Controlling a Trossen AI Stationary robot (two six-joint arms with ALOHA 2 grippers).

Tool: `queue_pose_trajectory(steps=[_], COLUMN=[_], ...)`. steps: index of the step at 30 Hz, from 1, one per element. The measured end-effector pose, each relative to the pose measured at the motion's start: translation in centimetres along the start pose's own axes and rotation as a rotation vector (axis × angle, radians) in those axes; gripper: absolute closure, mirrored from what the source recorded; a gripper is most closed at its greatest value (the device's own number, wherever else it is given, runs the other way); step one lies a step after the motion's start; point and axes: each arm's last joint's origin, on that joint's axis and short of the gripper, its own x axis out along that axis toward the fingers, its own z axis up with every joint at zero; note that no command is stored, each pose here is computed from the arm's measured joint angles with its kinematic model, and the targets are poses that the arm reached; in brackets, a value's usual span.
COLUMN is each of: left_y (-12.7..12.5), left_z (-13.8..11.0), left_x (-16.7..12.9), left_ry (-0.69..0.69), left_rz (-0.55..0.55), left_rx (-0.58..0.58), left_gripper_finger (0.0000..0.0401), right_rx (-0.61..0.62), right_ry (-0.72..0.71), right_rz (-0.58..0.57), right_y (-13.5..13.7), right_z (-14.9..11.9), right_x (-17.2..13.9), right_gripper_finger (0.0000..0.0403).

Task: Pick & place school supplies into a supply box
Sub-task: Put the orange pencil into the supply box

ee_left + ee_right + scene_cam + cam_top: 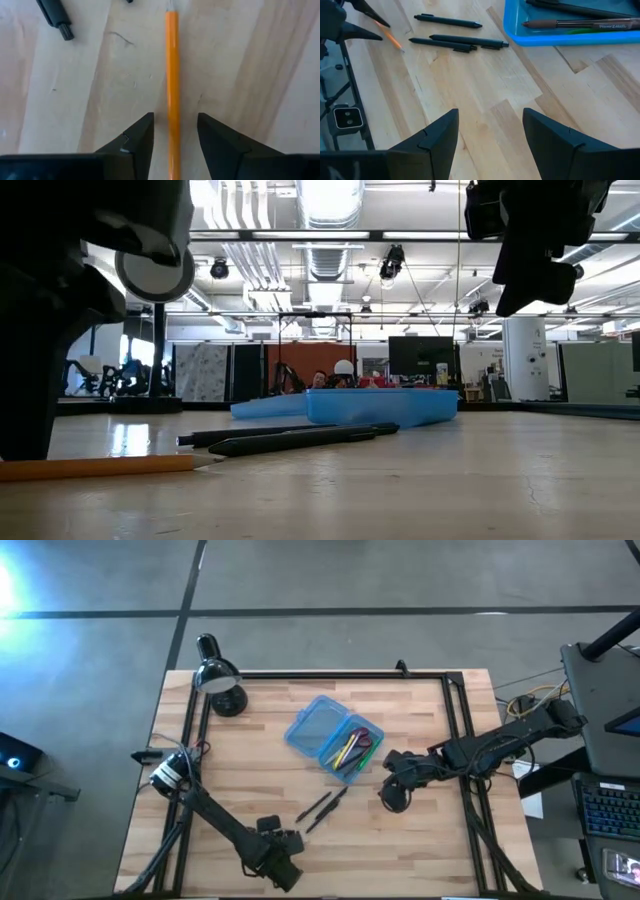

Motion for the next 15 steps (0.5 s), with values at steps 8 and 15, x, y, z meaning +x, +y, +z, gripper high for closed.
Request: queue_pose_trajectory(steps=[8, 15], left_y=[0.9, 2.3], left_z=[0.9, 2.5], left_x=[1.3, 2.1], left_ry=[0.014, 0.021], left_rz=[-0.059, -0.082], left_rx=[0.045, 0.13], left_gripper_finger=[0.0301, 0.0383], right_rx=[-0.007, -0.012], right_ry=[0.002, 0.002], right_rz=[-0.002, -0.002], right_y=[0.0, 0.0], right_z=[0.0, 0.0], right_x=[0.0, 0.0], right_gripper_finger=[0.0193, 0.0193])
